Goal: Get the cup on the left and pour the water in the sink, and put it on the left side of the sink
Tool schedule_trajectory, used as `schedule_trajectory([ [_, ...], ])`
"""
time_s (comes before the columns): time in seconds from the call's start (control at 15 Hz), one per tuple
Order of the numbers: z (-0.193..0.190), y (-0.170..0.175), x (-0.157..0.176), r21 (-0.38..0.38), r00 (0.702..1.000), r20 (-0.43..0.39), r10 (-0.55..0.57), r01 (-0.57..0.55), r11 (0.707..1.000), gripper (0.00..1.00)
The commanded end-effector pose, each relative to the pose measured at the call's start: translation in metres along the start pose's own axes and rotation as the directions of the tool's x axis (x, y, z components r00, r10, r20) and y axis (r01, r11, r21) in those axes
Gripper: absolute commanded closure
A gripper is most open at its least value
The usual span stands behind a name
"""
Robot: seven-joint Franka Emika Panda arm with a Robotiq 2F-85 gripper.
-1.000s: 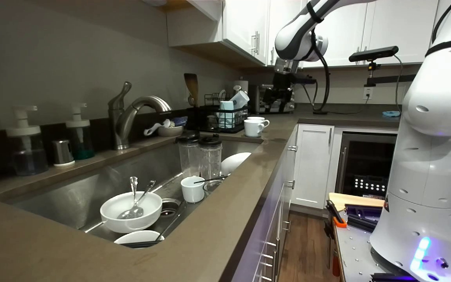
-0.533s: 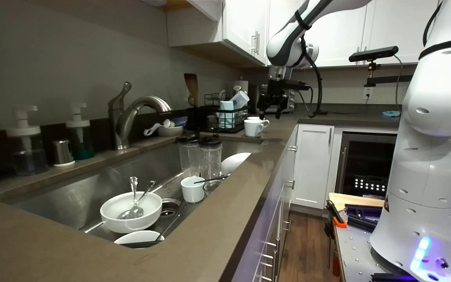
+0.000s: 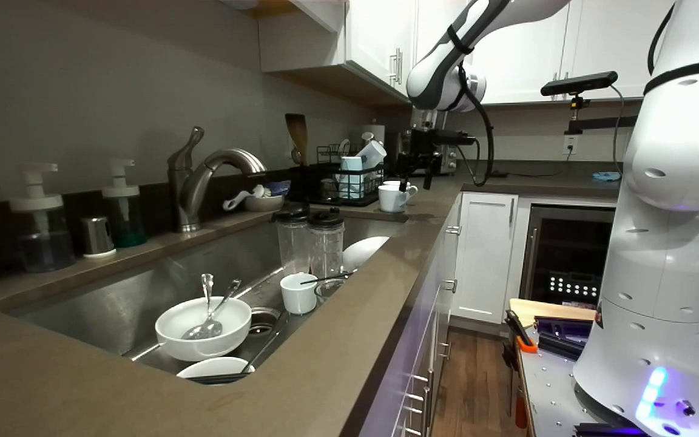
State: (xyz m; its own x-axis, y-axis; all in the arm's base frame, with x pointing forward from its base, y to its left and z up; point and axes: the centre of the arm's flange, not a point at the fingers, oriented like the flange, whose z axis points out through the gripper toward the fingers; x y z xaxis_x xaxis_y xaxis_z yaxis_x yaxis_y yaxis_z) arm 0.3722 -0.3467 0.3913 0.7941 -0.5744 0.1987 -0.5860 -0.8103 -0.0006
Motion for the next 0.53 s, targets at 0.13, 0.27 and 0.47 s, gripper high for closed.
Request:
schedule_trajectory([
  [0.13, 0.0024, -0.0004, 0.0006, 0.0, 1.0, -0.012, 0.0, 0.0, 1.0, 0.0],
  [0.27, 0.0053, -0.0031, 0.0017, -0.008, 0.999, -0.036, -0.012, 0.012, 1.0, 0.0],
  [0.47, 0.0099, -0.0066, 0.0059, -0.008, 0.998, -0.06, -0.031, 0.03, 1.0, 0.0],
])
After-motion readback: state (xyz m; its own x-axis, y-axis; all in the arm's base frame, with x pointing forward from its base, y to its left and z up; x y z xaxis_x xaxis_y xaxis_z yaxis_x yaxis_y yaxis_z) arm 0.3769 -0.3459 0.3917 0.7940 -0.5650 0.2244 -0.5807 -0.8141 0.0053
